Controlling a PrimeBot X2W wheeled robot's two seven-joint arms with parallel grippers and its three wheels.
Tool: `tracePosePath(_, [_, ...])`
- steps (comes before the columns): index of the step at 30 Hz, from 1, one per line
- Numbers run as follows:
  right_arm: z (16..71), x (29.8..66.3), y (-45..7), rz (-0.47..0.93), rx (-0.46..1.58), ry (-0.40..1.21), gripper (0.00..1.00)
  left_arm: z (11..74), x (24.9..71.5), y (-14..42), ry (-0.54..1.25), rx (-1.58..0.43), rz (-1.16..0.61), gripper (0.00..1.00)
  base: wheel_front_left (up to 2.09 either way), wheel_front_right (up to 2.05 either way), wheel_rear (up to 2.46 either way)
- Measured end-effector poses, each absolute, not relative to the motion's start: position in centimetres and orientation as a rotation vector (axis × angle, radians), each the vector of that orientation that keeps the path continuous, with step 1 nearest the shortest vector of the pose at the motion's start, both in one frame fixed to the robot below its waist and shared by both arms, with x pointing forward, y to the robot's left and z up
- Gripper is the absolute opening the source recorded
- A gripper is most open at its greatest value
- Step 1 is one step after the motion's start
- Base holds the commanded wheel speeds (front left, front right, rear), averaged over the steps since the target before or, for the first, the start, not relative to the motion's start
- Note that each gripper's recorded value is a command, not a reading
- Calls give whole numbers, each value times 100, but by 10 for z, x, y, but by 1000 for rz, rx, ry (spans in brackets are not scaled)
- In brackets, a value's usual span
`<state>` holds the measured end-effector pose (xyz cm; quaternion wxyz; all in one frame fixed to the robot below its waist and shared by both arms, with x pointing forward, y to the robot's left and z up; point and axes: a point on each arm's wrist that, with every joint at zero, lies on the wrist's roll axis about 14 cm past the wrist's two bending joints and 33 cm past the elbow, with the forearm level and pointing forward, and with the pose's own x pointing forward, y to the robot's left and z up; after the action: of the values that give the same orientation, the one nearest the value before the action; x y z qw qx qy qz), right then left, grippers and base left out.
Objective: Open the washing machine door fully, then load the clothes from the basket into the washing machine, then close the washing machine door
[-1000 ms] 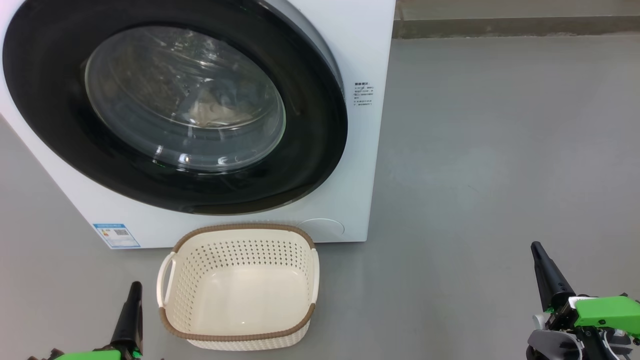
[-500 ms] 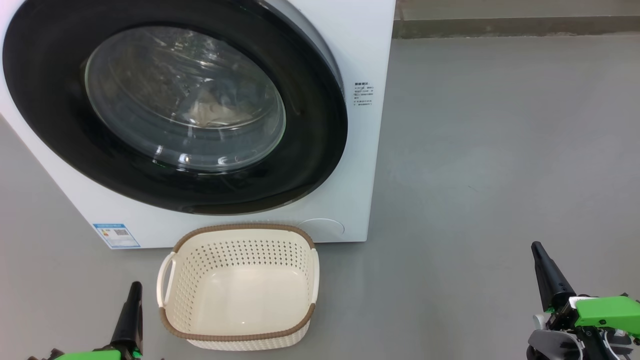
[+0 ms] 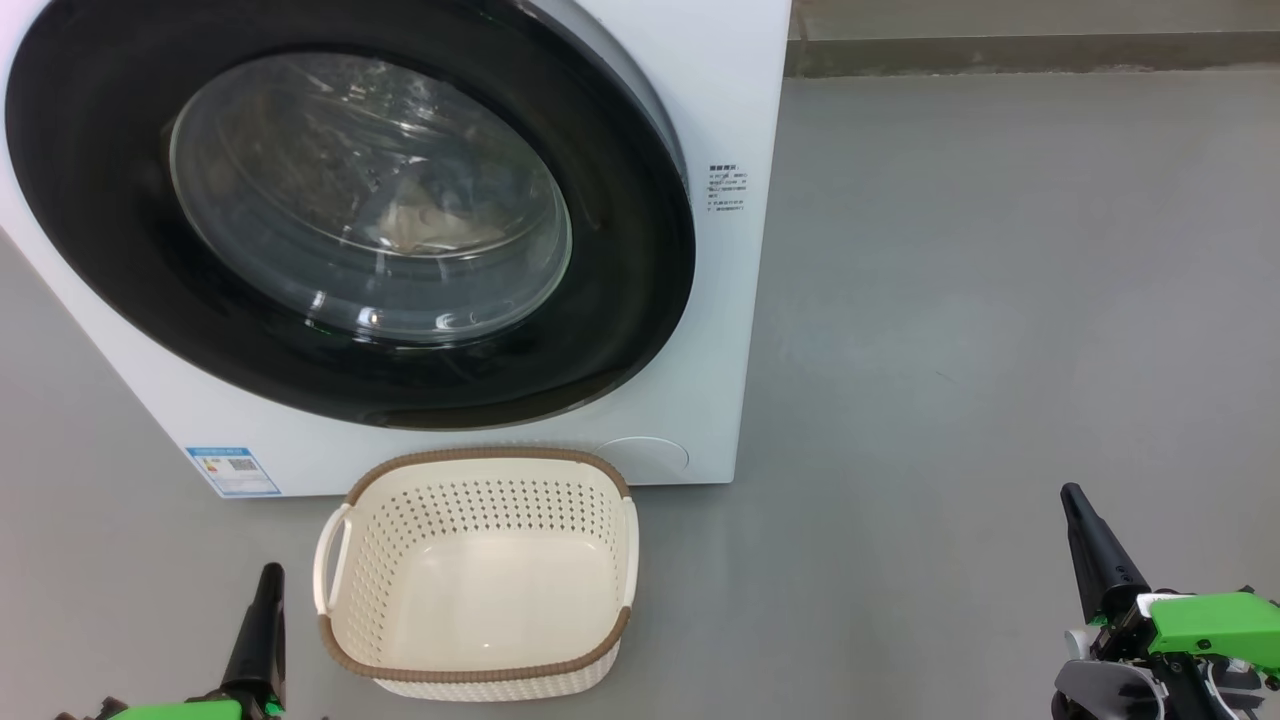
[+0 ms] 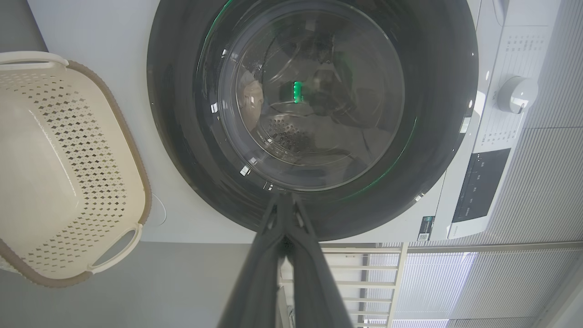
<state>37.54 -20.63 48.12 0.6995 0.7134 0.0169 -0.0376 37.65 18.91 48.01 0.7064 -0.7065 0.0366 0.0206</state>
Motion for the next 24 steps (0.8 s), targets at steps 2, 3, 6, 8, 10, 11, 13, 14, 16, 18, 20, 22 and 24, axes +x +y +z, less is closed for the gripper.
tracePosePath(2, [481, 375, -206, -84, 1590, 38, 0, 480, 377, 189, 81, -1570, 46, 0, 0, 0, 0])
tracePosePath(3, [481, 375, -206, -84, 1590, 38, 0, 480, 377, 189, 81, -1570, 46, 0, 0, 0, 0])
tracePosePath(6, [481, 375, -206, -84, 1590, 37, 0, 480, 377, 189, 81, -1570, 46, 0, 0, 0, 0])
tracePosePath(8, [481, 375, -206, -84, 1590, 37, 0, 480, 377, 189, 81, -1570, 46, 0, 0, 0, 0])
tracePosePath(10, [481, 375, -206, -84, 1590, 37, 0, 480, 377, 189, 81, -1570, 46, 0, 0, 0, 0])
tracePosePath(11, [481, 375, -206, -84, 1590, 37, 0, 480, 377, 189, 81, -1570, 46, 0, 0, 0, 0])
tracePosePath(13, [481, 375, -206, -84, 1590, 37, 0, 480, 377, 189, 81, -1570, 46, 0, 0, 0, 0])
tracePosePath(14, [481, 375, -206, -84, 1590, 37, 0, 480, 377, 189, 81, -1570, 46, 0, 0, 0, 0])
tracePosePath(16, [481, 375, -206, -84, 1590, 37, 0, 480, 377, 189, 81, -1570, 46, 0, 0, 0, 0])
tracePosePath(18, [481, 375, -206, -84, 1590, 37, 0, 480, 377, 189, 81, -1570, 46, 0, 0, 0, 0])
tracePosePath(20, [481, 375, -206, -84, 1591, 37, 0, 480, 377, 189, 81, -1570, 46, 0, 0, 0, 0])
tracePosePath(22, [481, 375, -206, -85, 1591, 37, 0, 480, 377, 189, 81, -1570, 46, 0, 0, 0, 0])
tracePosePath(24, [481, 375, -206, -85, 1590, 37, 0, 480, 377, 189, 81, -1570, 46, 0, 0, 0, 0])
